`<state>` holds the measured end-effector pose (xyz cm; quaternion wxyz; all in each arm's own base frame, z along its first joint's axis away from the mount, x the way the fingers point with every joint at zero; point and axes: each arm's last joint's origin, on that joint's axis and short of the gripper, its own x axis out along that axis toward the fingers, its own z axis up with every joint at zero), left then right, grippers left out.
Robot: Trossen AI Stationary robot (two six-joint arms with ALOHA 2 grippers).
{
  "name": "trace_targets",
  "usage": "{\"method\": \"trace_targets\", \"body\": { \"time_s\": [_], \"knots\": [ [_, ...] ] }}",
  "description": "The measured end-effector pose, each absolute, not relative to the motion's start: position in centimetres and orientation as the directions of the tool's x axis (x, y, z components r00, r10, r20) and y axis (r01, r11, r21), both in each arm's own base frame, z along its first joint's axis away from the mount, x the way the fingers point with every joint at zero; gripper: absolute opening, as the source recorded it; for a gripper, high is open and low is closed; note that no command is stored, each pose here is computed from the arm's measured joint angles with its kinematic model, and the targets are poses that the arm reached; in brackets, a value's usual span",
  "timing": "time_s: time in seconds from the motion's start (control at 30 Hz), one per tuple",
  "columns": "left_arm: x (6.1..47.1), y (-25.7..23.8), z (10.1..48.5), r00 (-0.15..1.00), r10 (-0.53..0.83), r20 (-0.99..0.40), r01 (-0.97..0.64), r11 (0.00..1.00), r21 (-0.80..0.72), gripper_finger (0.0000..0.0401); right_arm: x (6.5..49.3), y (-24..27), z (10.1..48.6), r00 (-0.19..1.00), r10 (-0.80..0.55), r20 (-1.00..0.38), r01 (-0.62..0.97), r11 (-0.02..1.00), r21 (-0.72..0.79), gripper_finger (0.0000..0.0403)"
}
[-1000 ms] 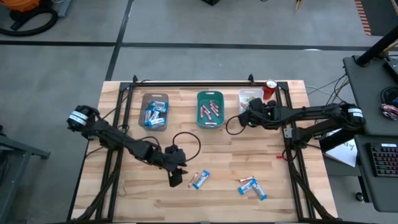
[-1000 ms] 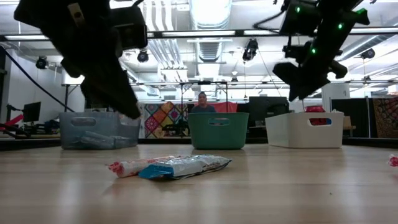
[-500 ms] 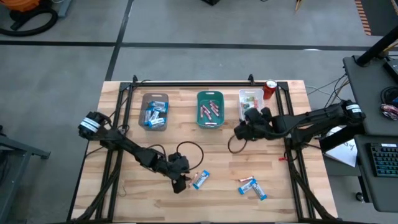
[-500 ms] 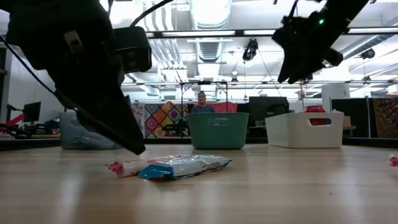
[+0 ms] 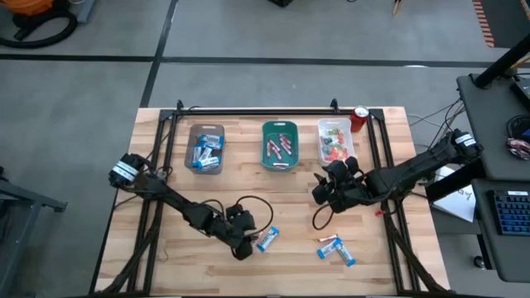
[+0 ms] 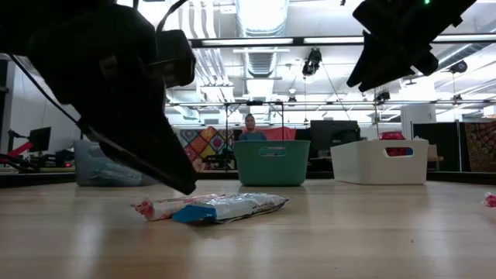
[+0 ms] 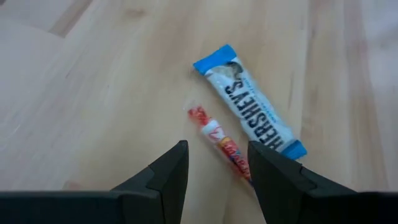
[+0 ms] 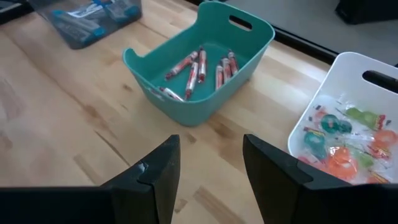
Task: Sort candy
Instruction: Put the red candy into the blue bin
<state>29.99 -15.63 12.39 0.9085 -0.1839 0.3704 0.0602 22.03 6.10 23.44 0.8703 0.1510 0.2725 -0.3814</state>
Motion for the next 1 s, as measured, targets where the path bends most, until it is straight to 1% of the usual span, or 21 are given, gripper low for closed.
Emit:
{"method": "trace_targets", "body": {
  "time_s": [0.37,0.57,0.7,0.77,0.87,1.0],
  "knots": [
    [30.2,-16.0,12.3,0.741,-0.043,-0.67,-0.247,0.911,-0.331,0.0149,23.0,6.6,22.1,0.542,-0.588,-0.6,0.749,0.662,0.029,0.0164],
    [30.5,-16.7,10.5,0.748,-0.035,-0.662,-0.258,0.904,-0.34,0.0149,23.4,6.7,21.4,0.526,-0.594,-0.609,0.75,0.662,0.001,0.0163],
    [30.5,-17.0,9.8,0.754,0.011,-0.656,-0.296,0.898,-0.326,0.0145,23.4,6.8,21.3,0.525,-0.594,-0.61,0.748,0.664,-0.003,0.0158],
    [30.4,-17.0,9.7,0.757,0.033,-0.653,-0.312,0.896,-0.317,0.0136,23.4,6.8,21.3,0.525,-0.592,-0.611,0.747,0.665,-0.002,0.0156],
    [30.2,-17.1,9.6,0.756,0.062,-0.652,-0.328,0.897,-0.295,0.011,23.5,6.8,21.3,0.526,-0.59,-0.612,0.747,0.665,0.001,0.0152],
    [30.1,-17.0,9.5,0.75,0.081,-0.657,-0.336,0.902,-0.273,0.0056,23.5,6.8,21.3,0.529,-0.588,-0.613,0.746,0.666,0.005,0.0148]
  ]
}}
